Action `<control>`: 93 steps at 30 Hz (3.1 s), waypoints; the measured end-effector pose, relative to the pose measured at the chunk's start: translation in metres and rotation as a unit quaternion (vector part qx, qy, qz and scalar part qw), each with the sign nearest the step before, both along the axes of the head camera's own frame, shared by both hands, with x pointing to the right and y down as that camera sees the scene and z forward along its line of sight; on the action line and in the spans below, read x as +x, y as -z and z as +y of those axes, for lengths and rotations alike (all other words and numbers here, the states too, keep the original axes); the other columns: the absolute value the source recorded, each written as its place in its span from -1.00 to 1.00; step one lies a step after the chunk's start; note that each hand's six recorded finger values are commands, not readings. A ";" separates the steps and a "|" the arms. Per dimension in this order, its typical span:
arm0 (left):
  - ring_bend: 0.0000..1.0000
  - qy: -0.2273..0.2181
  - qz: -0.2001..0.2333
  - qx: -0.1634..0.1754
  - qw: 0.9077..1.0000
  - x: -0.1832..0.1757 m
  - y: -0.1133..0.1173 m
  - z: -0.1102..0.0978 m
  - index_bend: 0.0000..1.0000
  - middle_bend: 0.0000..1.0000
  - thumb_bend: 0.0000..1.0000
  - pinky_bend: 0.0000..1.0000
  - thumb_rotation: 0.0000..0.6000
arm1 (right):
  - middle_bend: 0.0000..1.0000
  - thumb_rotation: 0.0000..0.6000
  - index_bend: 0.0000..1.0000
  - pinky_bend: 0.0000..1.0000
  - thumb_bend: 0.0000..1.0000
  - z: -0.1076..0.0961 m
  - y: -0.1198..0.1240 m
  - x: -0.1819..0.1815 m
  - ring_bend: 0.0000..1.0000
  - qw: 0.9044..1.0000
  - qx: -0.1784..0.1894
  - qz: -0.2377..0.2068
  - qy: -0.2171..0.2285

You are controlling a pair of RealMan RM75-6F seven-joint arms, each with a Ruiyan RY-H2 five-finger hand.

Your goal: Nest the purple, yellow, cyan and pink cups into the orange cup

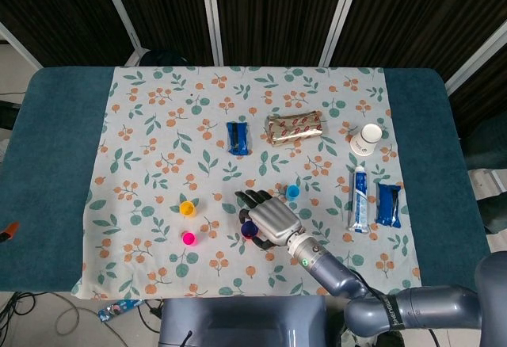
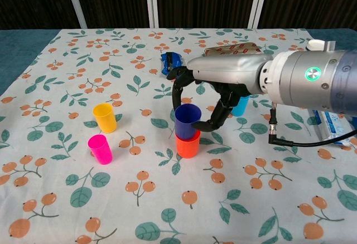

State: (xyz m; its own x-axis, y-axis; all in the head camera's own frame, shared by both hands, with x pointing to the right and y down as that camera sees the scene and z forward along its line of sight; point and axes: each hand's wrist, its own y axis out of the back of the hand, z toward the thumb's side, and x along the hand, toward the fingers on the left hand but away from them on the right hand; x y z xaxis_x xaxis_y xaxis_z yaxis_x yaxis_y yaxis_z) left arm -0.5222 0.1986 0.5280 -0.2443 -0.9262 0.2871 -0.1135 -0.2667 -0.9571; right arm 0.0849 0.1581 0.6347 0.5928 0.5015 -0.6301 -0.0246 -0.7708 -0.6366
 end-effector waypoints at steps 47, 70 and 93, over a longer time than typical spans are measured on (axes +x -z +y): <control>-1.00 -0.071 0.044 -0.052 0.995 0.044 -0.028 -0.007 -0.83 -1.00 -0.83 -0.98 1.00 | -1.00 1.00 -0.95 -0.77 -0.09 0.072 0.080 0.279 -0.96 0.941 0.234 0.142 -0.199; -1.00 -0.297 0.084 -0.215 0.926 0.216 -0.084 -0.074 -0.64 -1.00 -0.88 -0.98 1.00 | -1.00 1.00 -0.95 -0.77 -0.09 0.082 0.062 0.300 -0.96 0.938 0.210 0.149 -0.231; -1.00 -0.317 0.038 -0.263 0.910 0.298 -0.147 -0.061 -0.45 -1.00 -0.85 -0.96 1.00 | -1.00 1.00 -0.95 -0.77 -0.09 0.081 0.057 0.303 -0.96 0.937 0.203 0.156 -0.236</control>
